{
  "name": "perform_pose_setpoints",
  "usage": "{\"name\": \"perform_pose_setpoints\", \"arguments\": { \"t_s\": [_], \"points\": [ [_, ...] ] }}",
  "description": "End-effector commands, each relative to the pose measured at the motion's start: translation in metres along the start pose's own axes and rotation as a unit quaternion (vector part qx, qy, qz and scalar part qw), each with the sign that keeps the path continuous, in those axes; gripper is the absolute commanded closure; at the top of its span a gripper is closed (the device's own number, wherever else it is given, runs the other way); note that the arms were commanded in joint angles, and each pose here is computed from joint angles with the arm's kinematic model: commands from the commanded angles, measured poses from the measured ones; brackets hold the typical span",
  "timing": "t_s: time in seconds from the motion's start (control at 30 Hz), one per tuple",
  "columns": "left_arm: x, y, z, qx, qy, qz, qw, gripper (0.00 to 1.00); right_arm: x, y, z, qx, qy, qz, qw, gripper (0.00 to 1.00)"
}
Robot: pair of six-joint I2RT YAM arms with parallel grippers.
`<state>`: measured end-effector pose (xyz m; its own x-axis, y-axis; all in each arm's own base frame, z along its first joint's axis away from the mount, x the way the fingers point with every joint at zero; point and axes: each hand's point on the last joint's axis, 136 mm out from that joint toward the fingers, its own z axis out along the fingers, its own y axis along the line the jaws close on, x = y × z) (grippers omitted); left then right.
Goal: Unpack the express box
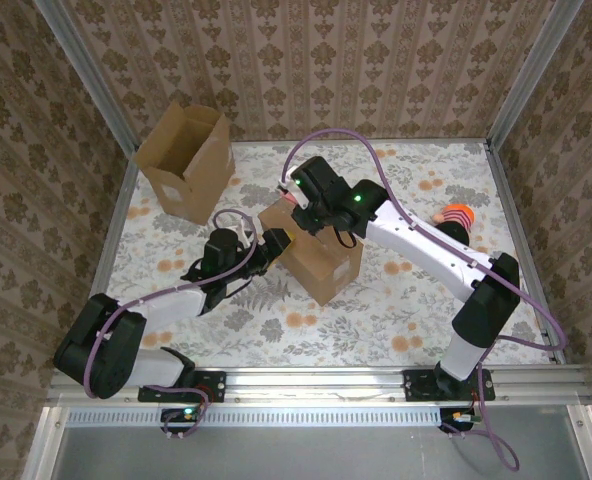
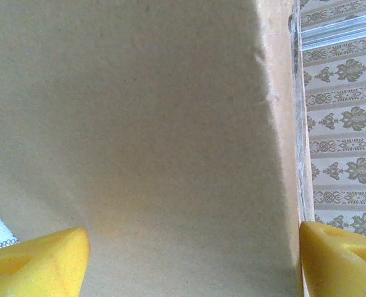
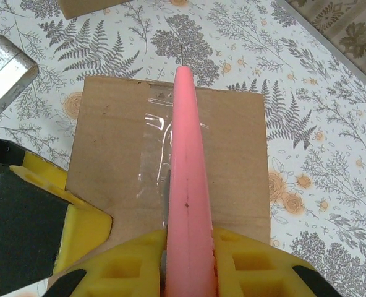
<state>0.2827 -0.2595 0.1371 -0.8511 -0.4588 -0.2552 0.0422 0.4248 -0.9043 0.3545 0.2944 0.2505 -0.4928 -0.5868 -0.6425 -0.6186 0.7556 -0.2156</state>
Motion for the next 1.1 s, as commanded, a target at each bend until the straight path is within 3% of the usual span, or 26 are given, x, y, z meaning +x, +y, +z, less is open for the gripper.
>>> {"name": "perform_pose_setpoints", "arguments": {
  "t_s": [0.0, 1.07],
  "points": [
    [0.020, 0.045, 0.000, -0.081, 0.033, -0.013, 0.996, 0.15, -0.017, -0.007, -0.006, 0.017, -0.023, 0.007, 1.000, 1.00],
    [0.020, 0.047, 0.000, -0.086, 0.034, -0.012, 0.996, 0.14, 0.020, 0.002, 0.005, 0.001, 0.035, 0.015, 0.999, 1.00]
  ]
}}
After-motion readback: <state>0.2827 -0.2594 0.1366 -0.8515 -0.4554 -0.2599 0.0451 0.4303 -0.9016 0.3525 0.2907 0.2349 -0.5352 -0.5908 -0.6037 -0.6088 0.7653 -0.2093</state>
